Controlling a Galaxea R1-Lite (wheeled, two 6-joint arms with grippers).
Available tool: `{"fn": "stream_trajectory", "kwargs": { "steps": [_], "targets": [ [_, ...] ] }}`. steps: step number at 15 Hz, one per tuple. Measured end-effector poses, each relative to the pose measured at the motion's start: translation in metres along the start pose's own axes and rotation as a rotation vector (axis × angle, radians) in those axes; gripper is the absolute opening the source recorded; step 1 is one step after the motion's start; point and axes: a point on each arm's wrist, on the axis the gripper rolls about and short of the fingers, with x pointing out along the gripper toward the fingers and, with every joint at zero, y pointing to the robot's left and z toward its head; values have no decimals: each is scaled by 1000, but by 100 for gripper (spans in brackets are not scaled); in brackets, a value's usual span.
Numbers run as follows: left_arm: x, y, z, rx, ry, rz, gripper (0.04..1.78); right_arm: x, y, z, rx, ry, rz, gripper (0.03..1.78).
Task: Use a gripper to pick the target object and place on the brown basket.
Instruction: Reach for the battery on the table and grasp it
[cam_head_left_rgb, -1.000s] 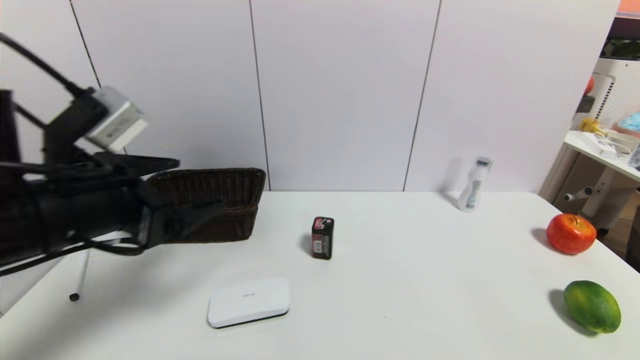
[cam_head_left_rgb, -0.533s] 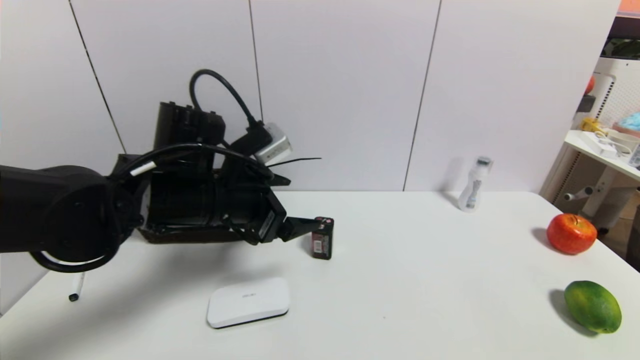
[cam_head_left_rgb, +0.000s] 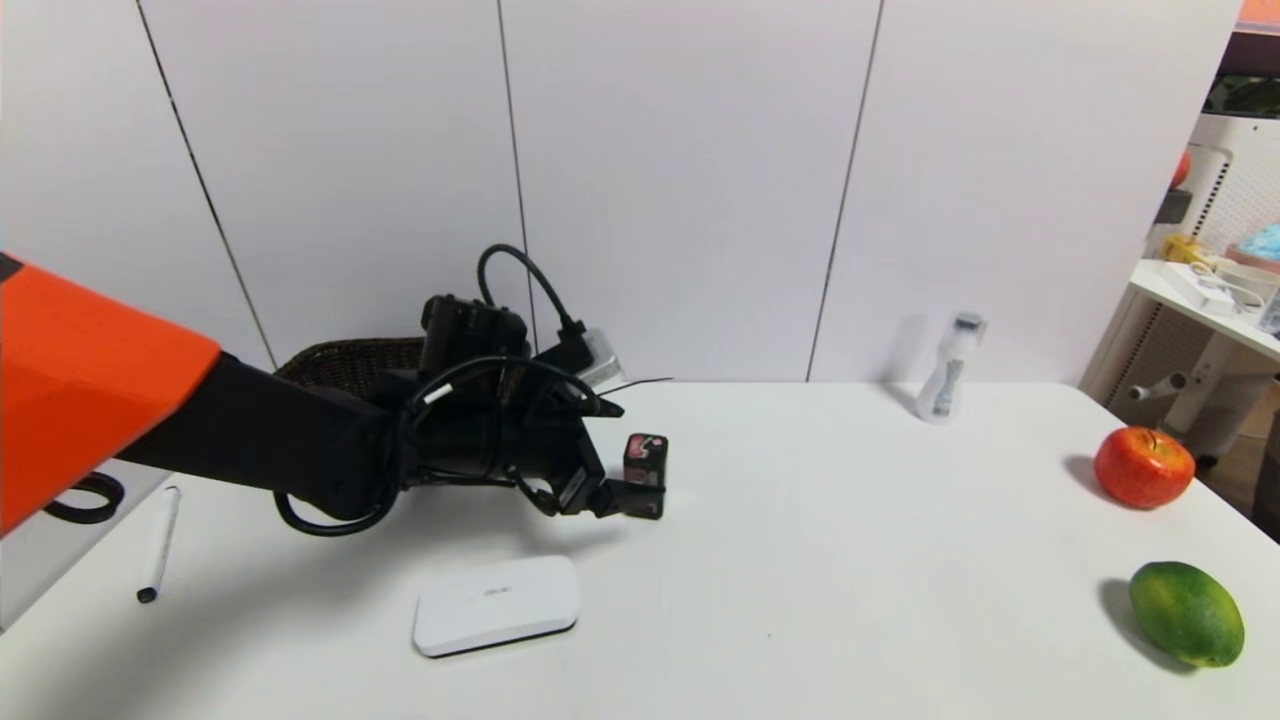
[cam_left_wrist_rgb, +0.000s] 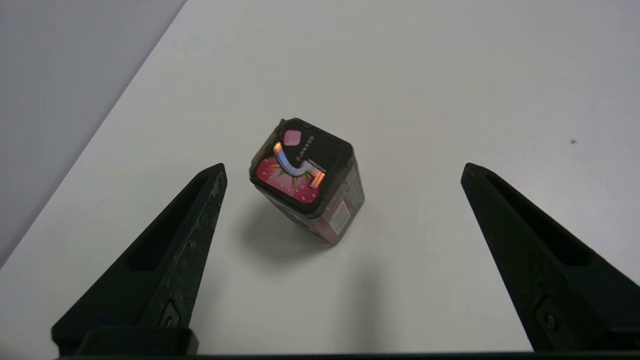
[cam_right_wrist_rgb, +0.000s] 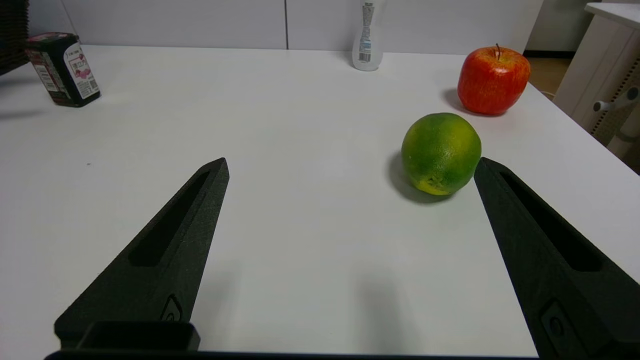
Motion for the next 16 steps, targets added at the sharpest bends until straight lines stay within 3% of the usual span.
{"fn": "stream_trajectory", "kwargs": {
  "steps": [5, 7, 14, 16],
  "targets": [
    [20, 14, -29, -18, -18, -42, 169, 0, 0, 0, 0, 0, 1, 169],
    [29, 18, -34, -23, -32, -76, 169, 0, 0, 0, 0, 0, 0, 169],
    [61, 36, -42, -9, -53, -72, 169, 0, 0, 0, 1, 0, 1, 169],
    [68, 37, -49, -16, -44, -78, 136, 0, 0, 0, 0, 0, 0, 169]
  ]
}}
